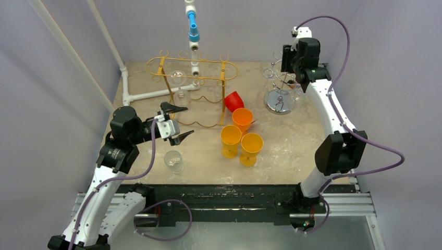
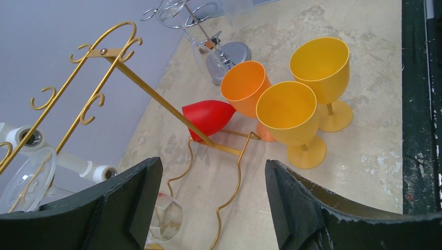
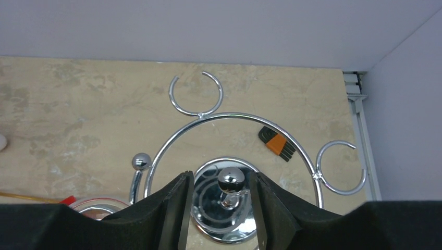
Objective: Place the wine glass upside down on the wine glass rack
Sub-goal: Adjust the wine rack at the center of the board.
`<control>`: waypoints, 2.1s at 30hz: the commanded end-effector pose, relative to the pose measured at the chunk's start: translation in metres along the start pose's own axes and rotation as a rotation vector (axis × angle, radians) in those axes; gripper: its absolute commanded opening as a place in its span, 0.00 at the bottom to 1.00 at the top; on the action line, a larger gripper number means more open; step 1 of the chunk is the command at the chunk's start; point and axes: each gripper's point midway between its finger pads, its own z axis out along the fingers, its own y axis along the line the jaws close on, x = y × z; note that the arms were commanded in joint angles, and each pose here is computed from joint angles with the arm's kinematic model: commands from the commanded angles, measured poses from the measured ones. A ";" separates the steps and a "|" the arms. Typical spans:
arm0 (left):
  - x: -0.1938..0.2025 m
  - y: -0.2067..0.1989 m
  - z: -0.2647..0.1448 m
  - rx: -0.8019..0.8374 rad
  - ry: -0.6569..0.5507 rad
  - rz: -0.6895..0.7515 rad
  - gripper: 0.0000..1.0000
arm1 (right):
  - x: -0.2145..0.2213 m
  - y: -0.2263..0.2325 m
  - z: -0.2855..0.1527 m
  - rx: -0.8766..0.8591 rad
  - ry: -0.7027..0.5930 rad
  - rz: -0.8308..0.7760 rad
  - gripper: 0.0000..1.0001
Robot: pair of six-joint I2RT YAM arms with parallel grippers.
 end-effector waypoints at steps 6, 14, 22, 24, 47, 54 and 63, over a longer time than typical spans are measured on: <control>-0.020 0.011 -0.003 -0.021 -0.028 0.040 0.77 | -0.020 -0.011 0.003 0.052 -0.056 -0.048 0.21; -0.021 0.012 -0.002 -0.019 -0.032 0.037 0.77 | -0.016 -0.006 0.008 0.050 -0.065 -0.023 0.00; -0.023 0.011 -0.003 -0.022 -0.039 0.035 0.77 | -0.033 -0.012 0.003 0.235 -0.103 0.138 0.00; -0.024 0.011 -0.004 -0.025 -0.038 0.039 0.77 | -0.038 -0.014 0.002 0.260 -0.124 0.172 0.00; -0.024 0.005 -0.011 -0.025 -0.034 0.073 0.77 | -0.053 0.007 0.018 0.345 -0.148 0.314 0.00; -0.022 0.004 -0.011 -0.027 -0.028 0.075 0.77 | -0.048 0.031 0.006 0.157 -0.096 0.226 0.37; -0.024 0.005 -0.010 -0.025 -0.032 0.063 0.77 | -0.053 0.037 -0.021 -0.089 -0.081 0.126 0.73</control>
